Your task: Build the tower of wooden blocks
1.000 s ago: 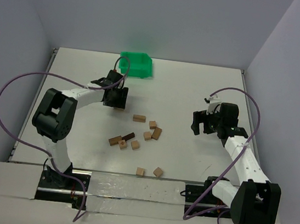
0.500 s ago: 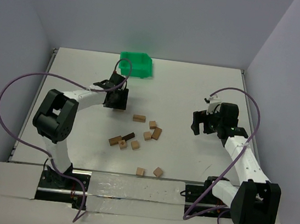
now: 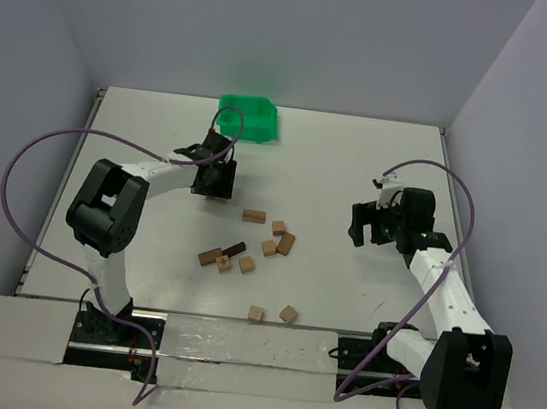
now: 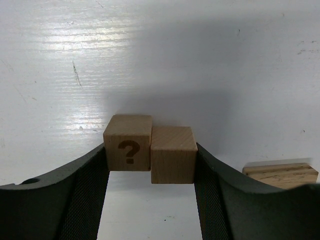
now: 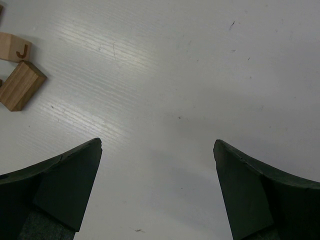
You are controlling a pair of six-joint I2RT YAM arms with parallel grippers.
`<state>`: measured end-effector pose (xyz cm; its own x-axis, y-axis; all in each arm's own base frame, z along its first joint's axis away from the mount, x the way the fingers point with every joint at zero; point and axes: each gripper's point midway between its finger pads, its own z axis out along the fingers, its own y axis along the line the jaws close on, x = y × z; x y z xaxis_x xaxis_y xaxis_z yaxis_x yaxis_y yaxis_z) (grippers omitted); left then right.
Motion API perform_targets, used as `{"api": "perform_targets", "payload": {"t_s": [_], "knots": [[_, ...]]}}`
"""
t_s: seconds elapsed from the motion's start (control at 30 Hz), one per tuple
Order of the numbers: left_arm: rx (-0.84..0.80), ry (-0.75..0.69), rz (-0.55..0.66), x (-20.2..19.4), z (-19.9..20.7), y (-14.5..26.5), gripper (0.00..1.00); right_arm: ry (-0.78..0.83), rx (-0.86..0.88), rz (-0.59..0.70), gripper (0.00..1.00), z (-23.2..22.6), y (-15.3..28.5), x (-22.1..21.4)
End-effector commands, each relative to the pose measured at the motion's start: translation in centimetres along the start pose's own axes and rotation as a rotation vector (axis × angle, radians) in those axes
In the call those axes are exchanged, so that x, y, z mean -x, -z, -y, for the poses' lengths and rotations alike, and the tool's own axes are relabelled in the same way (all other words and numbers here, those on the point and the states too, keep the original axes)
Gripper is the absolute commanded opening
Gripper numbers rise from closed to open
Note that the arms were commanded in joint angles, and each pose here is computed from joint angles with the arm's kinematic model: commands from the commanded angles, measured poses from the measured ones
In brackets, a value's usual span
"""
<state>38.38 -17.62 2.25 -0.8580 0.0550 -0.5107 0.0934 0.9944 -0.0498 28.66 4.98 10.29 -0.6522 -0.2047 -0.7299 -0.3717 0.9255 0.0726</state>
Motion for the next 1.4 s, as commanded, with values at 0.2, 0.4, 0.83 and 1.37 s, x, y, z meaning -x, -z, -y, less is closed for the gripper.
{"api": "perform_targets", "payload": {"t_s": [0.2, 0.4, 0.83, 1.37], "knots": [[-0.018, -0.041, -0.058, -2.5, -0.5, 1.3, 0.99, 0.018, -0.011, 0.068, 1.0, 0.3, 0.9, 2.6], [-0.093, -0.079, 0.13, 2.1, 0.6, 5.8, 0.99, 0.021, -0.01, 0.076, 1.0, 0.2, 1.1, 2.8], [-0.613, -0.697, 0.442, 6.3, 4.9, 18.8, 0.99, 0.022, -0.004, 0.082, 1.0, 0.1, 1.0, 3.0], [-0.888, -1.284, 0.394, 3.1, 1.4, 13.8, 0.79, 0.018, -0.016, 0.056, 1.0, 0.5, 0.6, 2.4]]}}
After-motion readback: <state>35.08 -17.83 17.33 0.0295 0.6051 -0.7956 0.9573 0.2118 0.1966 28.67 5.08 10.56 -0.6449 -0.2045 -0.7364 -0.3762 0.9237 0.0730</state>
